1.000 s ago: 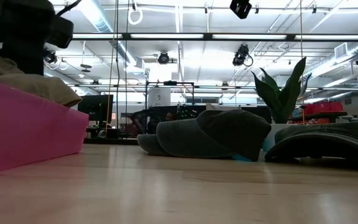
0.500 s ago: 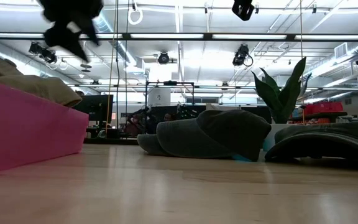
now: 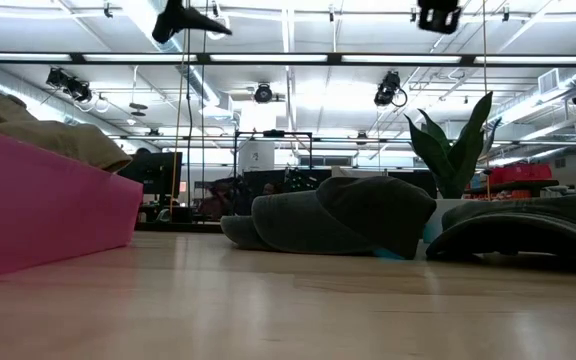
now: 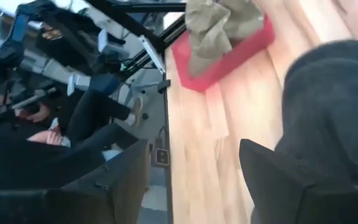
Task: Pick & Place hat
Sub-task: Put the left black cap into the blue bin
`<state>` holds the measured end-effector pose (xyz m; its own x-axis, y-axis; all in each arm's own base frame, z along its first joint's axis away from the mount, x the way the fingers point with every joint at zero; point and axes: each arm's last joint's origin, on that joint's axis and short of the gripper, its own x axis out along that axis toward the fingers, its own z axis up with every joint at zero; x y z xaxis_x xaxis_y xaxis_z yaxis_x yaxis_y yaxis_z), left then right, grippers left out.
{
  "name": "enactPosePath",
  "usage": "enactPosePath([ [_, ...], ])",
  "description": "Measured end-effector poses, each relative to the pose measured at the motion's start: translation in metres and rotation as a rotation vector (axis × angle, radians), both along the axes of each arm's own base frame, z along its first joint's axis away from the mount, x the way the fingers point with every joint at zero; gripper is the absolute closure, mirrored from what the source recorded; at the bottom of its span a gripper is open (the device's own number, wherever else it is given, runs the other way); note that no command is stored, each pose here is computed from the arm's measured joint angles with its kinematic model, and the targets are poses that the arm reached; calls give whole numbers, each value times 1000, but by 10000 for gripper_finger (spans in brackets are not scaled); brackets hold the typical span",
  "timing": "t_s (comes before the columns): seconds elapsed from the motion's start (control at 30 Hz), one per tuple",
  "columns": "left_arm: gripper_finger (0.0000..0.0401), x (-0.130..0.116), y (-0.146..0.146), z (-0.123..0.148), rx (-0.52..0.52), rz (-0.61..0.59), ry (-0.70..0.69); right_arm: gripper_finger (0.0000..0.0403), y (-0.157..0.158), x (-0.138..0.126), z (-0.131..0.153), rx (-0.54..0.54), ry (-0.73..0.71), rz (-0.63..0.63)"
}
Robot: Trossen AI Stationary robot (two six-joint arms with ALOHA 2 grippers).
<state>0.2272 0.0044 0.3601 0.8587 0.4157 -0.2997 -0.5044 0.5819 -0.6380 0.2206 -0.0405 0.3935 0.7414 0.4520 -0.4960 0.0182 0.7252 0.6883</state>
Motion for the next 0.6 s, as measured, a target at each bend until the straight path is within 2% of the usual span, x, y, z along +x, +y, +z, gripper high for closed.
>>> enactPosePath([
  [0.1, 101, 11, 5, -11, -71, 44, 22, 152, 11, -16, 6, -25, 29, -64],
  [0.23, 101, 30, 11, -31, -158, 39, 86, 152, 24, -34, 13, -79, 54, -197],
  [0.4, 101, 46, 21, -66, -269, 71, 276, 152, 37, -45, 19, -131, 46, -333],
  [0.6, 101, 59, 42, -110, -422, 50, 512, 152, 49, -46, 20, -179, 36, -356],
])
